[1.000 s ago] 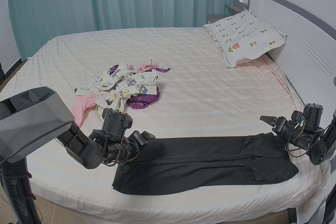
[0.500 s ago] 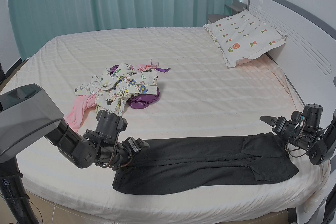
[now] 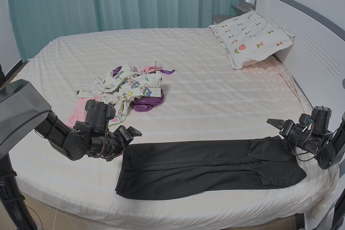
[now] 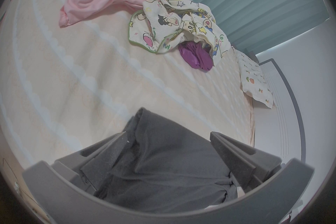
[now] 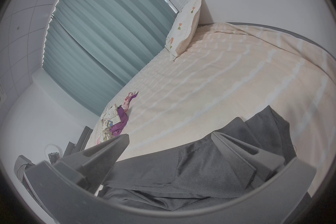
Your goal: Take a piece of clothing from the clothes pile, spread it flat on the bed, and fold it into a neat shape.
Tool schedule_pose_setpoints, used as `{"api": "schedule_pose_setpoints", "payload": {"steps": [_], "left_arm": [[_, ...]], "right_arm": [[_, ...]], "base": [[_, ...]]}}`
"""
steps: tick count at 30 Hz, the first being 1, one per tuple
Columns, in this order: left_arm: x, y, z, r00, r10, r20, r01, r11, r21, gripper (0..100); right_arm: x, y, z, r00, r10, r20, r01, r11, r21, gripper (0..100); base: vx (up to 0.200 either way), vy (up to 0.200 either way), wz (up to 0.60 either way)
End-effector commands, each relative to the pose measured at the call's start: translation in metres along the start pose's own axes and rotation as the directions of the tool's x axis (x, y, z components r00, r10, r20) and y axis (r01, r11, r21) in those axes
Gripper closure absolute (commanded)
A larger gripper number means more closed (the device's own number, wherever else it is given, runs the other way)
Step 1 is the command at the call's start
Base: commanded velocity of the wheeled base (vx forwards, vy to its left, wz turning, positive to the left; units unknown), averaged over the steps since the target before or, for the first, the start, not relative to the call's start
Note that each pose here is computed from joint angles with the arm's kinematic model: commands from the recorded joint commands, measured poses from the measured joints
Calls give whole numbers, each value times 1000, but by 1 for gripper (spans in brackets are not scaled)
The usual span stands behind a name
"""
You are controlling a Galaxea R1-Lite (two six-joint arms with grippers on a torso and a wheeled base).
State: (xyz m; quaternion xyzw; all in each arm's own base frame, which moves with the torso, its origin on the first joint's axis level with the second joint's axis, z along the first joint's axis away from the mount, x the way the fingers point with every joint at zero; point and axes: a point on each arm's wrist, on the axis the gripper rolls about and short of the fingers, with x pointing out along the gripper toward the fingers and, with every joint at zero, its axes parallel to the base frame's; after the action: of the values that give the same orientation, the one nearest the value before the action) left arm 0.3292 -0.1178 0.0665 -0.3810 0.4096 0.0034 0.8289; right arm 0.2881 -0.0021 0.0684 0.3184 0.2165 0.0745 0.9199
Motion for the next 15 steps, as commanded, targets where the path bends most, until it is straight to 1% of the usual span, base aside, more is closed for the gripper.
{"api": "schedule_pose_setpoints", "payload": {"steps": [1, 3, 9, 14, 15], "left_arm": [[20, 8, 9, 1000, 28, 3, -28, 1000, -7, 0], [23, 8, 12, 1000, 25, 7, -25, 1000, -12, 0], [33, 10, 13, 999, 34, 4, -34, 999, 6, 0], [39, 10, 12, 999, 36, -3, -36, 999, 5, 0], [40, 10, 12, 999, 37, -5, -37, 999, 6, 100]], "right_arm": [[1, 0, 0, 1000, 1, -1, -1, 1000, 0, 0], [1, 0, 0, 1000, 0, 0, 0, 1000, 0, 0], [3, -2, -1, 1000, -6, -5, 6, 1000, 4, 0], [5, -4, -2, 1000, -11, -8, 11, 1000, 7, 0], [5, -6, -1, 1000, -15, -7, 15, 1000, 9, 0]], "base": [[0, 0, 0], [0, 0, 0], [0, 0, 0], [0, 0, 0], [0, 0, 0]]}}
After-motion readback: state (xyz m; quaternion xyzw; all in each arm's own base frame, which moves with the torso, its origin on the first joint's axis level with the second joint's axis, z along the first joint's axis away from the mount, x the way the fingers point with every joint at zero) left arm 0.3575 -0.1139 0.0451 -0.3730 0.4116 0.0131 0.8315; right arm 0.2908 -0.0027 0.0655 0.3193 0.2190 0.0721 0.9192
